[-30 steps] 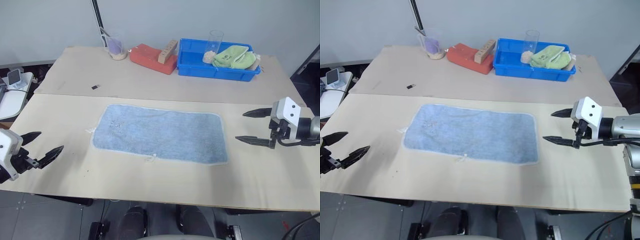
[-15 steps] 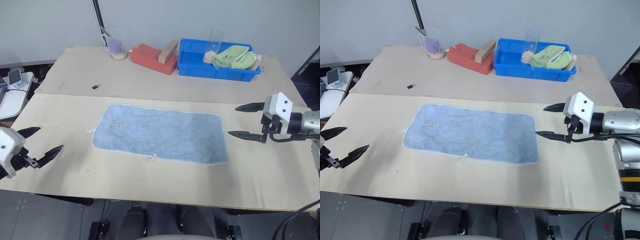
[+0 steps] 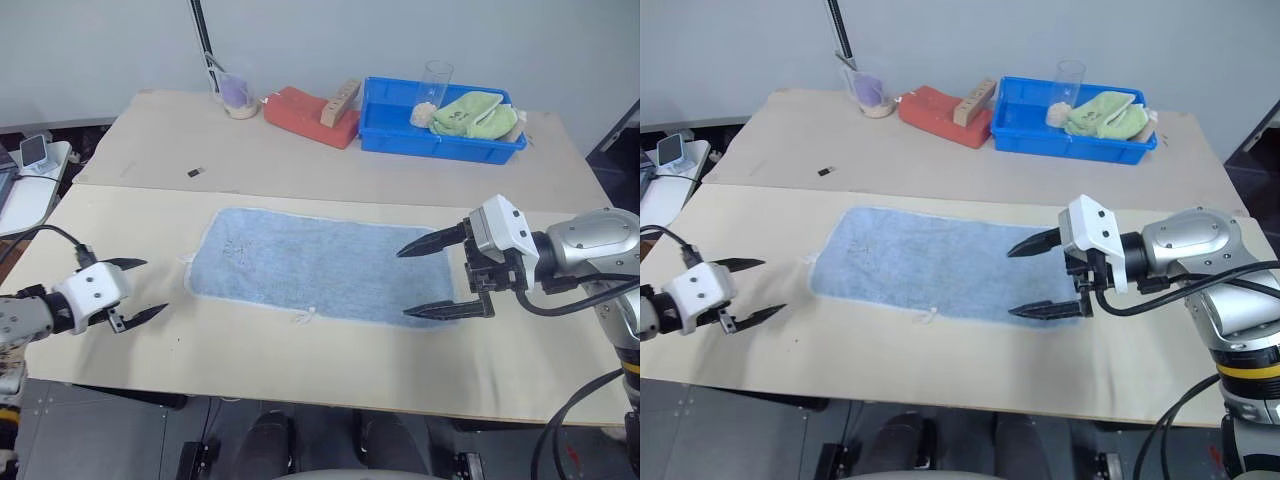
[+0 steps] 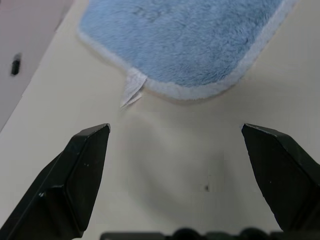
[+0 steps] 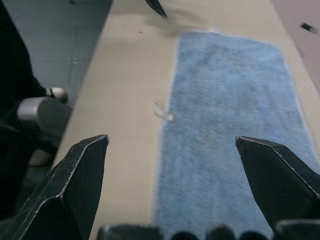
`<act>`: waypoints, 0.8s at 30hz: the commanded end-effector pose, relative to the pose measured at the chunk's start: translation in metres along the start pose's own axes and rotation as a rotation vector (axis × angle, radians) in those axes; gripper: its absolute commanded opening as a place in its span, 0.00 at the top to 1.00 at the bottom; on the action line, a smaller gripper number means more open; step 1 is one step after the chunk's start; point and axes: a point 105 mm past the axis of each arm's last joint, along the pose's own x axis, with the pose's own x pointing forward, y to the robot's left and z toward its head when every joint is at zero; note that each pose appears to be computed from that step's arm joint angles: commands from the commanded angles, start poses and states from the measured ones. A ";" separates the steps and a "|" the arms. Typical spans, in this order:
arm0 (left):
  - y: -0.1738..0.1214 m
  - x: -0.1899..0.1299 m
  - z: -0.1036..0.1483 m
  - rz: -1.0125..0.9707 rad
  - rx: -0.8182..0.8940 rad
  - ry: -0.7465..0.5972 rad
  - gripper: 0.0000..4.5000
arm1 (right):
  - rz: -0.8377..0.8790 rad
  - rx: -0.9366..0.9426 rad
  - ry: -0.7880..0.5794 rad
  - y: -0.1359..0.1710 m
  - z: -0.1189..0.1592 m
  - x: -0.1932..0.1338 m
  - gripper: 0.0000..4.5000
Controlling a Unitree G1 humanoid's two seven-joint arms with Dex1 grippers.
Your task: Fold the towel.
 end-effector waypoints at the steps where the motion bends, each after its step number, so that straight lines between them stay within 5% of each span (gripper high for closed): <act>1: 0.003 0.014 0.003 -0.012 0.081 -0.004 0.00 | 0.000 -0.017 -0.026 0.002 0.013 0.002 0.00; 10: -0.002 0.045 0.011 -0.056 0.110 -0.060 0.00 | -0.024 -0.016 -0.041 0.000 0.017 0.002 0.00; 13: -0.001 0.047 0.016 -0.059 0.105 -0.087 0.18 | -0.028 -0.015 -0.043 0.000 0.017 0.002 0.00; 21: -0.007 0.036 0.025 -0.110 0.080 -0.134 0.96 | -0.066 -0.021 -0.007 -0.002 0.007 -0.003 0.00; 24: -0.011 0.032 0.028 -0.127 0.032 -0.151 0.98 | -0.130 -0.039 0.100 -0.007 -0.015 -0.012 0.00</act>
